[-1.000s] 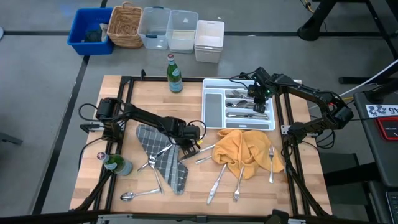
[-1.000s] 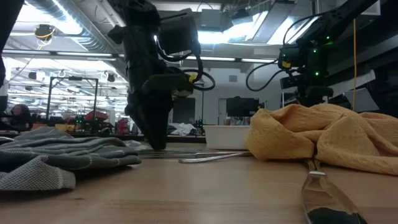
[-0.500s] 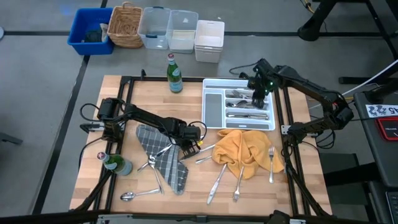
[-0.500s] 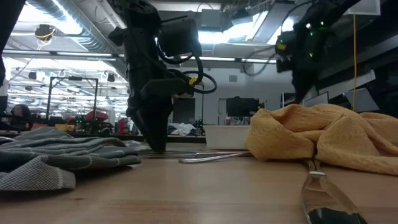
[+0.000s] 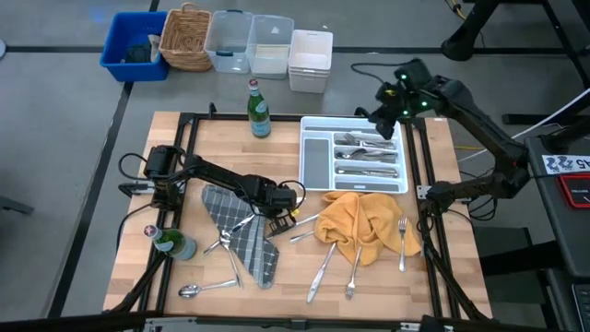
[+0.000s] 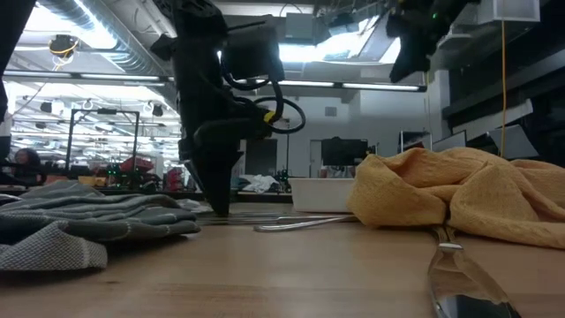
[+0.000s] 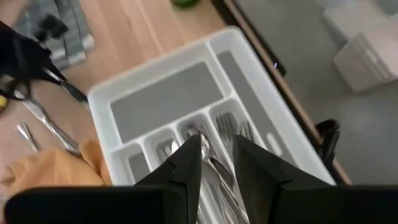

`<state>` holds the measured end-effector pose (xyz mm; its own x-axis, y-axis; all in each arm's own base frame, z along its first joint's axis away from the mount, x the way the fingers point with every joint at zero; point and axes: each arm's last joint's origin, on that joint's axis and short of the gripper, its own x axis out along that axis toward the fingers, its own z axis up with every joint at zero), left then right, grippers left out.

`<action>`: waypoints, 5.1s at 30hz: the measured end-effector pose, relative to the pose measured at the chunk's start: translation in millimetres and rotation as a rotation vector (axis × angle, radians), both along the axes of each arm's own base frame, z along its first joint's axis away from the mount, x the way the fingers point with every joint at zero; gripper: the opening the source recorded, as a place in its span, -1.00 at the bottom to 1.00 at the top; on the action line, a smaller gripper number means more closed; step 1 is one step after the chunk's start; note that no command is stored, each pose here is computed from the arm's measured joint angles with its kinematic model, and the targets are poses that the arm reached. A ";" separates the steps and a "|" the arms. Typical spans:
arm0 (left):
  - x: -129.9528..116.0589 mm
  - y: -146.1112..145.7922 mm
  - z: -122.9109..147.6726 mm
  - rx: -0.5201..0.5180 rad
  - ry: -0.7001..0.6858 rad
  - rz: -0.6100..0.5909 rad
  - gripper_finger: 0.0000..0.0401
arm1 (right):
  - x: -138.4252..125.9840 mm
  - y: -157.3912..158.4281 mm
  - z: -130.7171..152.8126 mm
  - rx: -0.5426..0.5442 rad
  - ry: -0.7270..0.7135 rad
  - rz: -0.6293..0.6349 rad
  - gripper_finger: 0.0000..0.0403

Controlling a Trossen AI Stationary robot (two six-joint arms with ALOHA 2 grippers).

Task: Sort silverware
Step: Put the silver knife into the cutlery tray

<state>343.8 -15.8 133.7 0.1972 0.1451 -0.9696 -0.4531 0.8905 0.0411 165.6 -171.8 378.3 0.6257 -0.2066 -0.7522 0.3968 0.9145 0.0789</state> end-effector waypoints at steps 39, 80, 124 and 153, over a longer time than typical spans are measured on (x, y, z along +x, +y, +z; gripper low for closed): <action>-1.9 1.7 16.0 -0.107 -0.067 0.085 -0.94 | -58.9 74.1 -33.4 0.194 -0.198 -0.026 -0.52; 4.2 2.2 -2.2 -0.017 -0.027 0.011 -0.38 | -41.5 62.6 -51.1 0.192 -0.451 0.149 -0.52; 34.8 -4.4 30.8 -0.175 -0.156 -0.026 -0.84 | -40.6 61.5 -49.1 0.170 -0.466 0.154 -0.52; 84.5 70.8 104.0 -0.151 -0.687 0.160 -0.81 | -43.6 61.2 -55.5 0.506 -0.430 -0.235 -0.52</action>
